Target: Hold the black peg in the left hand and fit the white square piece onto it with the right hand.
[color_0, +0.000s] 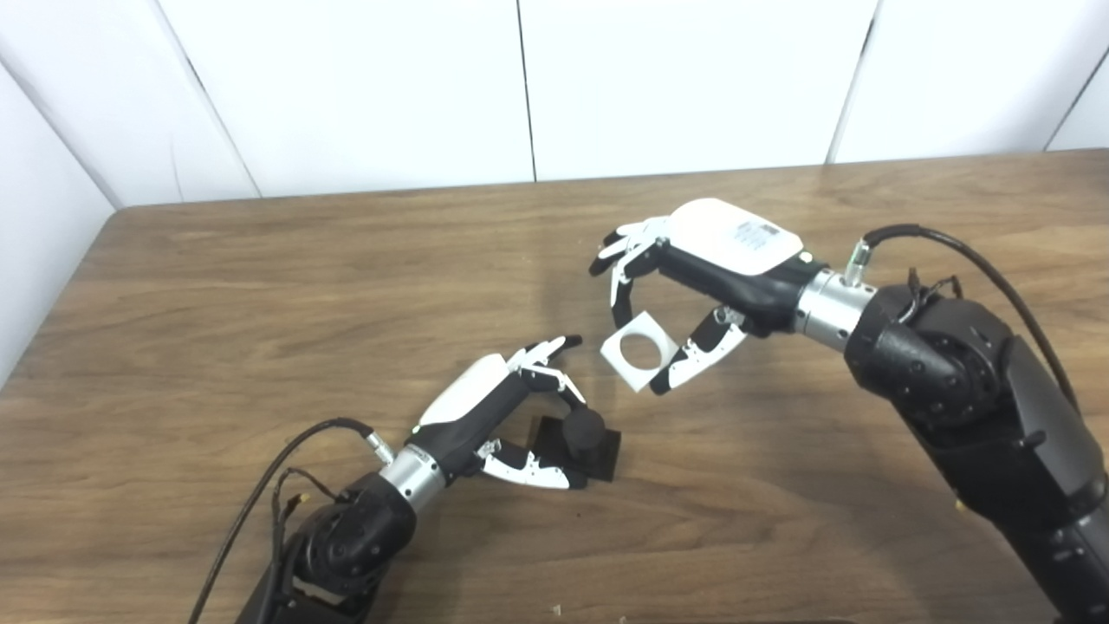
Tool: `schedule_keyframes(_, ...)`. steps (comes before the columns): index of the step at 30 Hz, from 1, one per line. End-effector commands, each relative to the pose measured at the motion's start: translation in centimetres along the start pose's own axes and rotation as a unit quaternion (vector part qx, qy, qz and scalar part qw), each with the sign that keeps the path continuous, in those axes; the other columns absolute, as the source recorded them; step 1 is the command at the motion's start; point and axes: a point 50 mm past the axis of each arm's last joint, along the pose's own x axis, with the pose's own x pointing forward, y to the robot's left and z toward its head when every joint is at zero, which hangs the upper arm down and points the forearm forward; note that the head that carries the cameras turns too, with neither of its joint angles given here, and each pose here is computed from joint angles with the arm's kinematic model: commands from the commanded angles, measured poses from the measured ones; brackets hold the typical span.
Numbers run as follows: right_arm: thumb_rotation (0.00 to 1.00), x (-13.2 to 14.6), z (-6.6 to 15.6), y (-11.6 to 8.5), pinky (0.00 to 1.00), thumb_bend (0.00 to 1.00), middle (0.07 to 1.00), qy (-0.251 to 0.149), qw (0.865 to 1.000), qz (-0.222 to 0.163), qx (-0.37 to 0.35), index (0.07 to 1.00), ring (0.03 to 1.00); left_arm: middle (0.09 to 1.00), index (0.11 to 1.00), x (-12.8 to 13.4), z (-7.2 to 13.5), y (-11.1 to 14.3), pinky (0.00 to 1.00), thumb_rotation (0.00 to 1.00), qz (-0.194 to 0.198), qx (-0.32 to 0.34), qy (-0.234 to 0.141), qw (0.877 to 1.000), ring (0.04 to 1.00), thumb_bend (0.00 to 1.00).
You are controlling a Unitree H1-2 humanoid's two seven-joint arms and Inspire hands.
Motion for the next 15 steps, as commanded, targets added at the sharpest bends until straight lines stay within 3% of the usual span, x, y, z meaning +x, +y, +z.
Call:
schedule_keyframes(1,0.14,0.0,1.3,-1.3,0.90,0.52,0.808,-0.022,1.000,-0.018,-0.012,0.480,0.900,1.000,0.492,0.0,-1.0,-0.9,1.00,0.08,-0.026,0.004,0.041,0.999,1.000,0.52)
schedule_keyframes(15,0.14,0.5,4.1,0.3,0.92,0.52,0.804,-0.062,0.998,0.009,-0.001,0.481,0.885,1.000,0.492,0.0,-0.9,-0.9,1.00,0.08,-0.025,-0.003,0.040,0.999,1.000,0.52)
